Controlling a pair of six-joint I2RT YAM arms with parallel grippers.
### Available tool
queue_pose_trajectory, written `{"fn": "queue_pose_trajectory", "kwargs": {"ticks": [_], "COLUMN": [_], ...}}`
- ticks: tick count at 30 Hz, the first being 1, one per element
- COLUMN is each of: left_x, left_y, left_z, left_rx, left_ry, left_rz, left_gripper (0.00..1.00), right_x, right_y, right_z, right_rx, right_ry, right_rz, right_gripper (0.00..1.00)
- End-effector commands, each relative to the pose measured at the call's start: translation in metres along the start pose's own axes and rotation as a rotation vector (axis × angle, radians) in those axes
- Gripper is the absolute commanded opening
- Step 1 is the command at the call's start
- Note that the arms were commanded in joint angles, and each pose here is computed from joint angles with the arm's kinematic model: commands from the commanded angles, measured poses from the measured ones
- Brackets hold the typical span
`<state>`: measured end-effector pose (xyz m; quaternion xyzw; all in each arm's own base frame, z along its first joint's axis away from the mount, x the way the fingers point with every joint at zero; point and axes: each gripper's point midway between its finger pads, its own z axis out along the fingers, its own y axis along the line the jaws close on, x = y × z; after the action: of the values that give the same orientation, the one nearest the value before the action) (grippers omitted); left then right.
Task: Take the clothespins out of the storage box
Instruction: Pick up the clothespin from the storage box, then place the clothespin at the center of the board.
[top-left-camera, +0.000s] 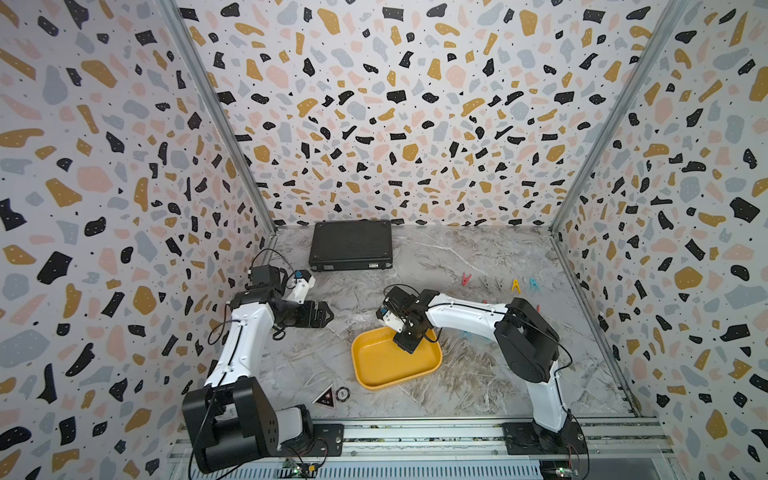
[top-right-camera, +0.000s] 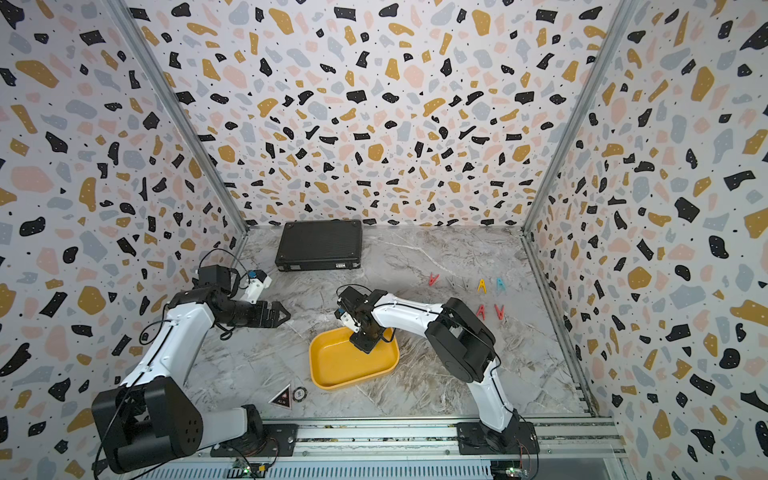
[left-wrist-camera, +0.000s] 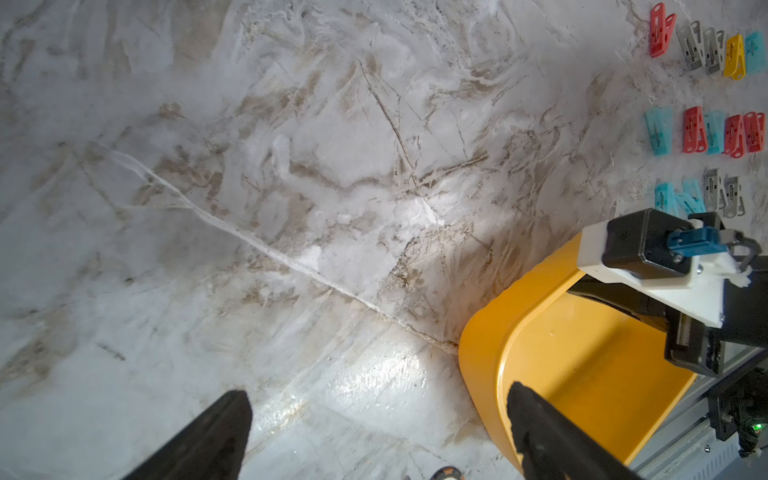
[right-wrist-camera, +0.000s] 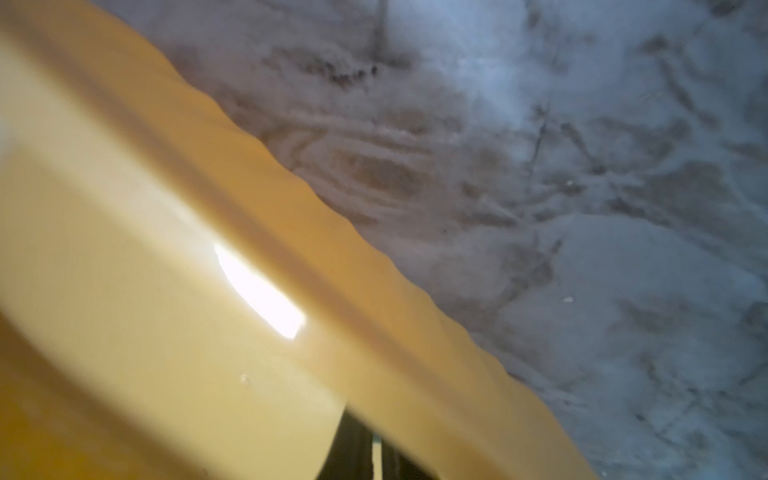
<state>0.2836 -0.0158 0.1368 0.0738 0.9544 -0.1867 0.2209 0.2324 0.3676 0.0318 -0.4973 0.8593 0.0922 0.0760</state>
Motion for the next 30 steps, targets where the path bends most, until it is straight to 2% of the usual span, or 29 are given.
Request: {"fn": "queue_pose_trajectory", "kwargs": {"ticks": [1, 11, 16, 22, 30], "left_x": [-0.001, -0.001, -0.002, -0.003, -0.002], "left_y": [-0.004, -0.005, -0.008, -0.01, -0.011], "left_z": [-0.002, -0.002, -0.002, -0.001, 0.0], "left_rx": [0.009, 0.017, 0.03, 0.047, 0.057], "left_ry": [-0.019, -0.018, -0.018, -0.018, -0.011], "left_rz": [0.023, 0.023, 0.023, 0.018, 0.015], "left_gripper": [1.0, 1.0, 1.0, 1.0, 1.0], "right_x": [-0.006, -0.011, 0.0, 0.047, 0.139], "right_y": [0.011, 0.023, 0.003, -0.059, -0.129], "right_z": [-0.025, -0.092, -0.127, -0.147, -0.146], "right_rx": [-0.004, -0.02, 0.022, 0.094, 0.15], "right_ry": [-0.053, -0.193, -0.256, -0.256, -0.179], "right_rz": [-0.042, -0.006, 0.109, 0.365, 0.712], "right_gripper": [0.0, 0.0, 0.0, 0.0, 0.0]}}
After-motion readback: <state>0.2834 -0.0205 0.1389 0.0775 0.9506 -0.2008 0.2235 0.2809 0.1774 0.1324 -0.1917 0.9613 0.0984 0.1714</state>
